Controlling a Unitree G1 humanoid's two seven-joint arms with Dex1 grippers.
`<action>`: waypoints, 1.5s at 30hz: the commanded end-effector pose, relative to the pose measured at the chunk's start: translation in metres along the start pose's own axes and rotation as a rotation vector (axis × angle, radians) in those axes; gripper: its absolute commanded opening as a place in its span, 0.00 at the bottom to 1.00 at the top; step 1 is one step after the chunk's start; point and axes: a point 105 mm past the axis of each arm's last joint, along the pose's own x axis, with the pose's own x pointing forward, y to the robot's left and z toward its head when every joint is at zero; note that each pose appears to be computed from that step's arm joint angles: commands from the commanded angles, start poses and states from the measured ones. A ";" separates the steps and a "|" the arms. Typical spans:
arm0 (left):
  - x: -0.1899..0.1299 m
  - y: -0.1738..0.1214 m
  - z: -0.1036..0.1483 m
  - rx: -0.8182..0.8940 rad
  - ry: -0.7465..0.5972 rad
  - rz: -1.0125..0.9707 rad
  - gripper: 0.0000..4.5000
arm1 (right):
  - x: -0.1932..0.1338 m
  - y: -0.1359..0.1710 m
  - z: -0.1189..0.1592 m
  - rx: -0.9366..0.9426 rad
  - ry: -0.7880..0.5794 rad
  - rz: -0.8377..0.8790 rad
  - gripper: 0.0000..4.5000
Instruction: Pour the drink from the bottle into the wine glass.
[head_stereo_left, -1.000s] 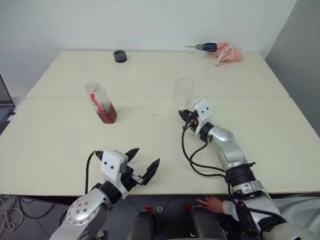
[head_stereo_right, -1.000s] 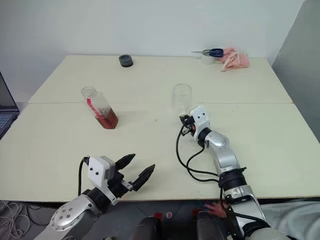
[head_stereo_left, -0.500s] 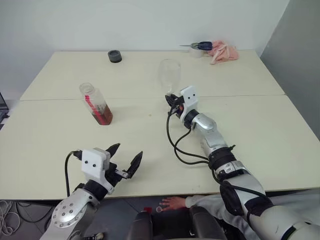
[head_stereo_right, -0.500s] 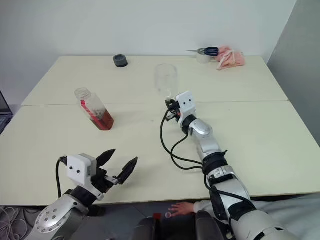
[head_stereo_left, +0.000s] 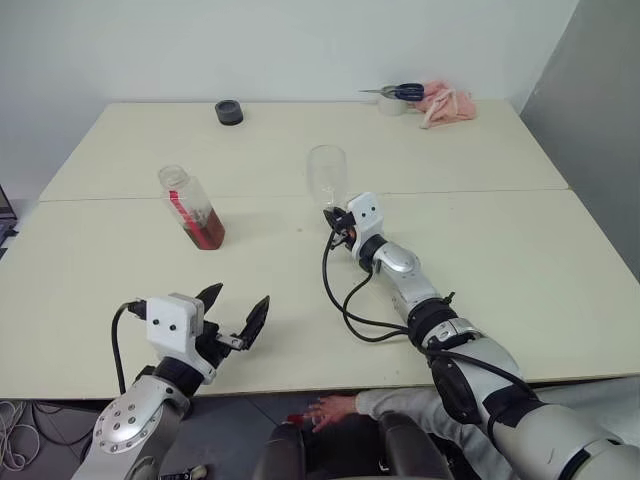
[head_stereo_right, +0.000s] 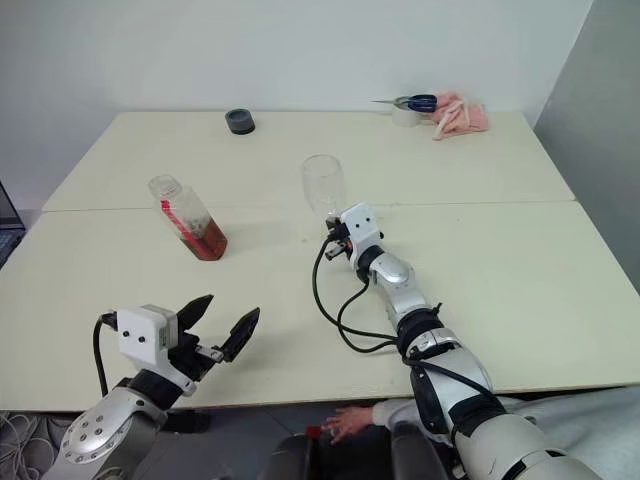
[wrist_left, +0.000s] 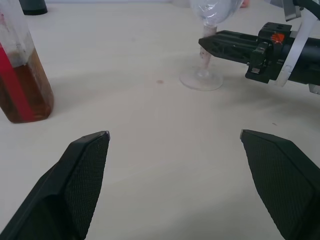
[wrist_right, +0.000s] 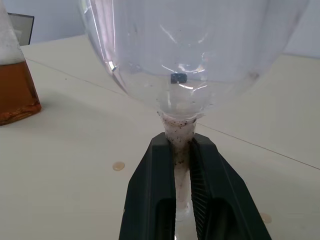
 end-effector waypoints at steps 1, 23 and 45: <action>0.001 -0.006 0.008 0.008 -0.033 -0.015 1.00 | 0.004 0.001 0.011 -0.050 -0.030 0.009 0.03; 0.009 0.007 0.007 -0.009 -0.045 0.060 1.00 | -0.027 -0.026 -0.012 -0.075 0.038 0.023 0.99; 0.030 0.101 0.034 0.072 -0.157 0.416 1.00 | -0.147 0.047 0.132 0.007 -0.069 0.764 0.99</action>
